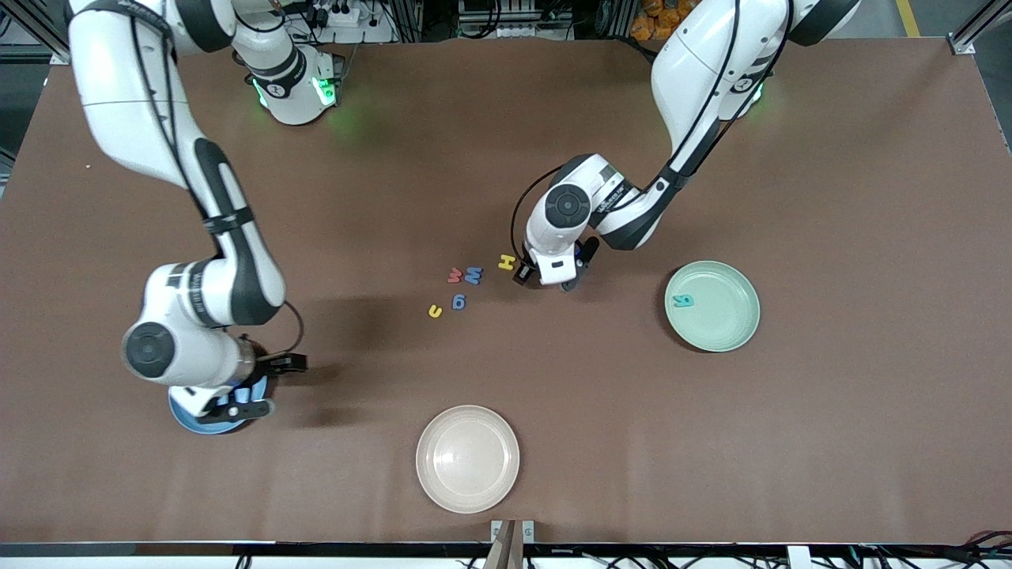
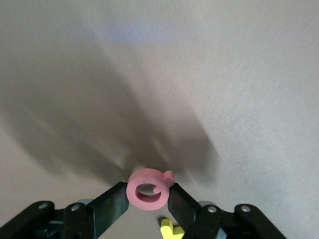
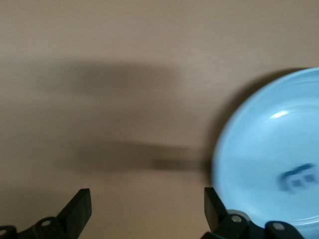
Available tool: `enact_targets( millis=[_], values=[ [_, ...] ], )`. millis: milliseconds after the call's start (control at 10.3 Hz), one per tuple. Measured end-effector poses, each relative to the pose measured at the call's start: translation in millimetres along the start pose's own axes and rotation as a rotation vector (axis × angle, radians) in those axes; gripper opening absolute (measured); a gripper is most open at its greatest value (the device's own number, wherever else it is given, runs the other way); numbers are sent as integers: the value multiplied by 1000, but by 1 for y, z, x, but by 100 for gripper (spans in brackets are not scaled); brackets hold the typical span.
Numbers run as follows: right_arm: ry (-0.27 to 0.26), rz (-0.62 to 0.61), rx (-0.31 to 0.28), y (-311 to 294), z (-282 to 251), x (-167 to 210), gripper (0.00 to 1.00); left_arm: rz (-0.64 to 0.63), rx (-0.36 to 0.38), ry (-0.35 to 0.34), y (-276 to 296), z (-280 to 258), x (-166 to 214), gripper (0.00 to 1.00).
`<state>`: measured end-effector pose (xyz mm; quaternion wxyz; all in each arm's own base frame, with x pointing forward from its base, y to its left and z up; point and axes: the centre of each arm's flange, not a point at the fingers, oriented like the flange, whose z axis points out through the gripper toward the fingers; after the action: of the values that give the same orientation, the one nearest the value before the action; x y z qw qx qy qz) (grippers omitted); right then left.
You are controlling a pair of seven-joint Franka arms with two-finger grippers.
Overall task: Sort upper and lower case letters into plates
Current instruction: 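Place the pink Q on the green plate while the right gripper grasps the blue g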
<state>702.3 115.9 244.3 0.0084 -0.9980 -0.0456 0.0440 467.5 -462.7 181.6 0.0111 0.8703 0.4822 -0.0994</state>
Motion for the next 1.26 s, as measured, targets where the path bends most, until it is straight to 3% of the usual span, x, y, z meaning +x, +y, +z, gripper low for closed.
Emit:
enact_targets(
  millis=[291,485,873,1261],
  values=[
    [-3,21,6,-89,-5,-13,100,140,135,34,6,-47,26,42],
    [-13,72,7,-161,1,-32,100,359,246,41,-4,-74,77,42],
    [10,154,-2,-311,16,-98,100,640,335,58,-22,-80,187,42],
    [49,166,8,-327,72,-125,100,780,383,79,-34,-79,230,42]
  ],
)
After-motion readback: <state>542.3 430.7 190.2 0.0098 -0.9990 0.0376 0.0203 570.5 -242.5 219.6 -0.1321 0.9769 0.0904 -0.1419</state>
